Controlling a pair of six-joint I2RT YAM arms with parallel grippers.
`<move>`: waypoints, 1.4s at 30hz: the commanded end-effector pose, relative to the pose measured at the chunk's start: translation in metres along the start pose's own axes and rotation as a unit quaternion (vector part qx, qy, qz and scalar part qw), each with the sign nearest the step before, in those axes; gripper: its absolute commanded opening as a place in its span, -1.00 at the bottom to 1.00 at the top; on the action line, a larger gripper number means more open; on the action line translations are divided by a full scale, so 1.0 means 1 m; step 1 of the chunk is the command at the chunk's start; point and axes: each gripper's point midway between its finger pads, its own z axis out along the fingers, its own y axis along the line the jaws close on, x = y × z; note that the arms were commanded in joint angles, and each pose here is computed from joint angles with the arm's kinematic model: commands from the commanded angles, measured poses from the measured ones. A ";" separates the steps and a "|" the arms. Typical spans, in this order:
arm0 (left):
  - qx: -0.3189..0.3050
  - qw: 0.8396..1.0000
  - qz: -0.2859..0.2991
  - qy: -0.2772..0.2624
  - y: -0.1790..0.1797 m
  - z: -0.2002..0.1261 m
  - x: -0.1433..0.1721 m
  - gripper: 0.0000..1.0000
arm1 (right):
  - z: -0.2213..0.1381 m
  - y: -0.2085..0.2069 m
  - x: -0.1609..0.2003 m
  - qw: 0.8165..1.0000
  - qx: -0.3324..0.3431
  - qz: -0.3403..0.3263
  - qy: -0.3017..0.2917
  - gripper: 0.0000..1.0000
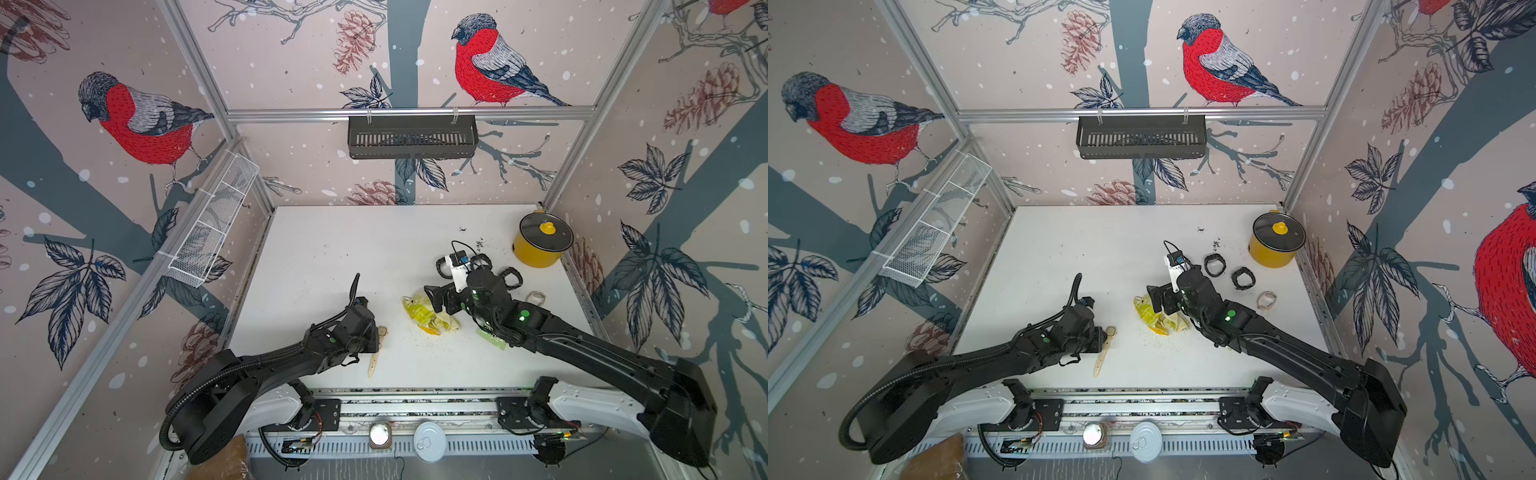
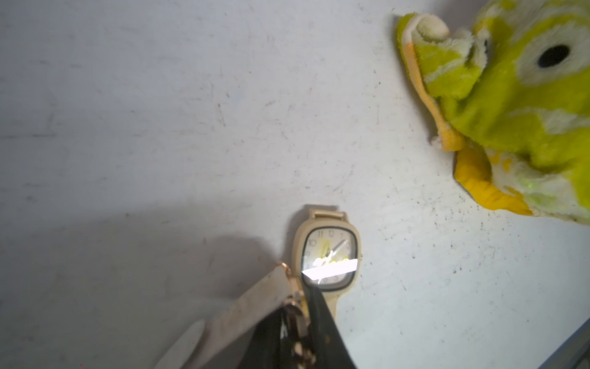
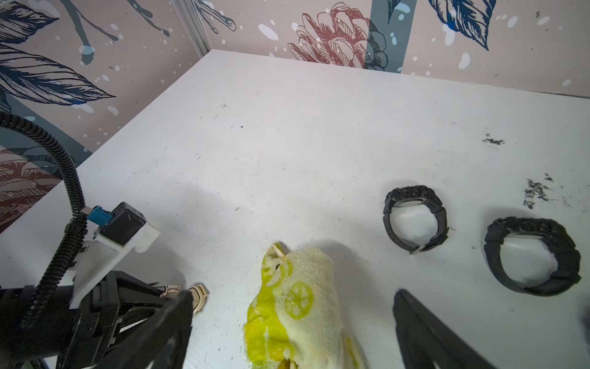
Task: Wipe the watch dial
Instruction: Pick up the watch at the center of the board.
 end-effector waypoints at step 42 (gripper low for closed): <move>-0.080 0.992 0.015 0.102 0.017 -0.014 0.042 -0.82 | -0.016 -0.015 -0.007 0.999 0.021 0.008 -0.037 0.94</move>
